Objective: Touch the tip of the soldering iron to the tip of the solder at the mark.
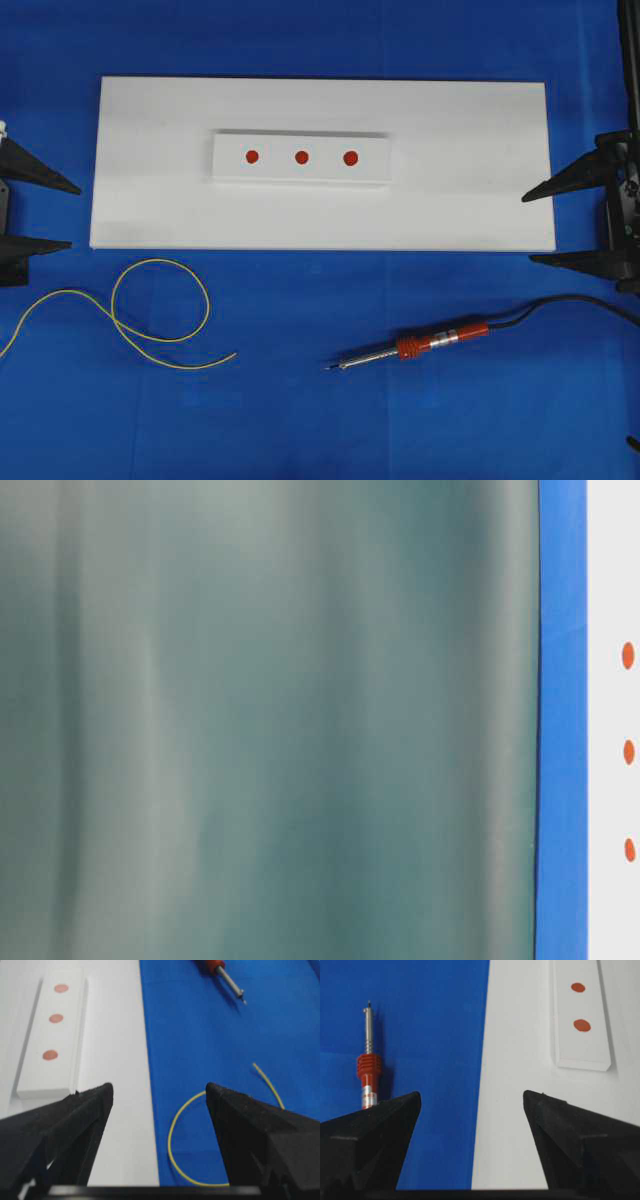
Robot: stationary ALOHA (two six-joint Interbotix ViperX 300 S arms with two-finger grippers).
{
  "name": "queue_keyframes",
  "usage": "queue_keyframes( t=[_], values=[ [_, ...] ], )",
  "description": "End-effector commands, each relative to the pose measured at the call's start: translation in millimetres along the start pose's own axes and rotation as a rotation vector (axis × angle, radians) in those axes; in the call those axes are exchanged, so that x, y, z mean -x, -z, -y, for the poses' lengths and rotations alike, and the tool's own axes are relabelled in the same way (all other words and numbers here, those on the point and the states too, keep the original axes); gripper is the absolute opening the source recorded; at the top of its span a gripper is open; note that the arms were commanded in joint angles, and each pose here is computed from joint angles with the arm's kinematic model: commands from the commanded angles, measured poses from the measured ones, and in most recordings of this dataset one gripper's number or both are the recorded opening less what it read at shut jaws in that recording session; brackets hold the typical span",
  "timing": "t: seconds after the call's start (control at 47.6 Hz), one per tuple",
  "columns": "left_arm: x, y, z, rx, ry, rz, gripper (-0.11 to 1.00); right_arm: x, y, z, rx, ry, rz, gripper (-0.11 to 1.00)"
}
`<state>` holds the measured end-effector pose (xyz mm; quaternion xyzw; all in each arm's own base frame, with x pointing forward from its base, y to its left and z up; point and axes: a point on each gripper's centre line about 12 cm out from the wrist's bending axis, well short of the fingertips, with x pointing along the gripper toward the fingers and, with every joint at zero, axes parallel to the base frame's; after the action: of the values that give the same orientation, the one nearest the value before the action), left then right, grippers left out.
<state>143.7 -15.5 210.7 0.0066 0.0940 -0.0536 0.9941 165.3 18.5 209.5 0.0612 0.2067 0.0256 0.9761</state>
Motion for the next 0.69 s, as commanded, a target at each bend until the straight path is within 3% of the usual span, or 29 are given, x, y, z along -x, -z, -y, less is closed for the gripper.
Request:
queue_keyframes(
  t=[0.0,0.672],
  values=[
    [-0.4,-5.5,-0.3,-0.001,-0.002,0.012,0.7,-0.3,-5.6,-1.2,-0.004,-0.005,0.014,0.76],
    [-0.1,-5.6,-0.3,-0.003,-0.002,0.012,0.7,-0.3,-5.5,-0.9,-0.005,-0.003,0.013,0.76]
  ],
)
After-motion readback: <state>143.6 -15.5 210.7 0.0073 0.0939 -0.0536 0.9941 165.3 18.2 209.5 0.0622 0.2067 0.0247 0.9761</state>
